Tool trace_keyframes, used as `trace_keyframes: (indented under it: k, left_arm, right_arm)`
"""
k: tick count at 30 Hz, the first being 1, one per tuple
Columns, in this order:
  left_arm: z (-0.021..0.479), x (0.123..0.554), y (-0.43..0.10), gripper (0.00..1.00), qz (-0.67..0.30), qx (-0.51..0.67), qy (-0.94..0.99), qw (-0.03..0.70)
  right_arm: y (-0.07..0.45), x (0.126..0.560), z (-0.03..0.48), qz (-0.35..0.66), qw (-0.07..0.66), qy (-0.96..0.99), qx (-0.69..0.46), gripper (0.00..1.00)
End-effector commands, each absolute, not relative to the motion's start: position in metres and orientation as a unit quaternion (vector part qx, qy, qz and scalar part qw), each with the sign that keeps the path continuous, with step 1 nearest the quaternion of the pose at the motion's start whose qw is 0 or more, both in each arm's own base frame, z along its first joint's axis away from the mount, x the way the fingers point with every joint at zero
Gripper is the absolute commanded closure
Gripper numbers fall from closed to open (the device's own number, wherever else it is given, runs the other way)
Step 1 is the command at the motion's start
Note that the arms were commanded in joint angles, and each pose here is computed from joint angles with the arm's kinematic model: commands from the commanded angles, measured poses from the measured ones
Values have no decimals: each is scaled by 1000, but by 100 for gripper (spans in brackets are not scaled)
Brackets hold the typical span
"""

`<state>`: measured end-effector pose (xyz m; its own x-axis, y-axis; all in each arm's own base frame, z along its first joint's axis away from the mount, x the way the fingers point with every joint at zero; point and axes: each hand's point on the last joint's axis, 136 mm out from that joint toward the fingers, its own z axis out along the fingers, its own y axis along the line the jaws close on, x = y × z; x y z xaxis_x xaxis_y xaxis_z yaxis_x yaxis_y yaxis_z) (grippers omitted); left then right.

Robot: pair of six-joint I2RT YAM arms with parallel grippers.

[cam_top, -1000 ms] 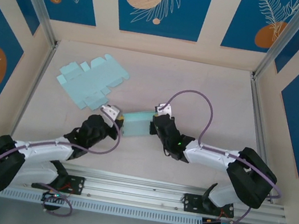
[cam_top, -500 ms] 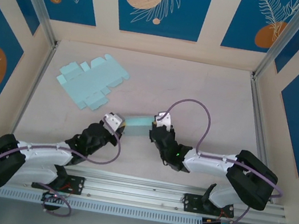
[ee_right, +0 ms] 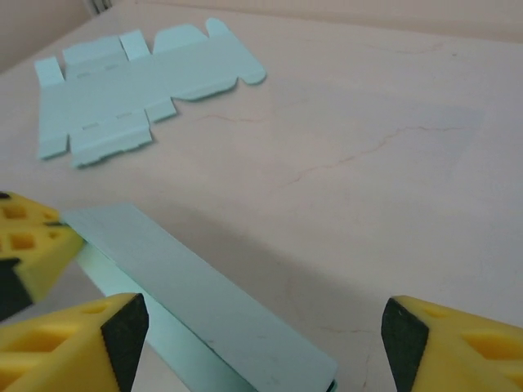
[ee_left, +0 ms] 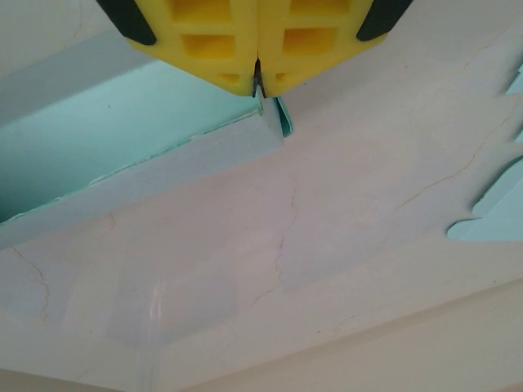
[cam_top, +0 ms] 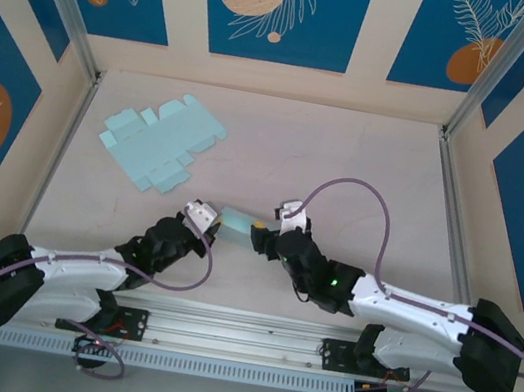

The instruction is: Fold the paper box

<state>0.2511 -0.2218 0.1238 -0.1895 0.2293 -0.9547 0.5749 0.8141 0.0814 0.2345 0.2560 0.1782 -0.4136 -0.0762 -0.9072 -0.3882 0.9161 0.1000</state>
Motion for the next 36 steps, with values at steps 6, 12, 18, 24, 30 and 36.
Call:
trace_keyframes:
  k: [6, 12, 18, 24, 30, 36]
  left_arm:
    - [102, 241, -226, 100, -140, 305, 769, 544]
    - [104, 241, -227, 100, -140, 305, 768, 546]
    - [104, 241, -225, 100, -138, 304, 769, 545]
    - [105, 241, -226, 100, -137, 304, 769, 545]
    - [103, 240, -225, 85, -138, 304, 777, 534]
    - [106, 232, -223, 56, -157, 292, 791, 514]
  right_arm:
    - [227, 237, 187, 166, 412, 896, -5, 17]
    - [223, 234, 159, 203, 347, 914, 48, 17]
    - [222, 232, 134, 225, 313, 920, 67, 18]
    - [222, 232, 118, 220, 302, 925, 71, 21]
    - [222, 232, 99, 211, 292, 930, 76, 28]
    - [218, 230, 77, 210, 287, 930, 93, 36]
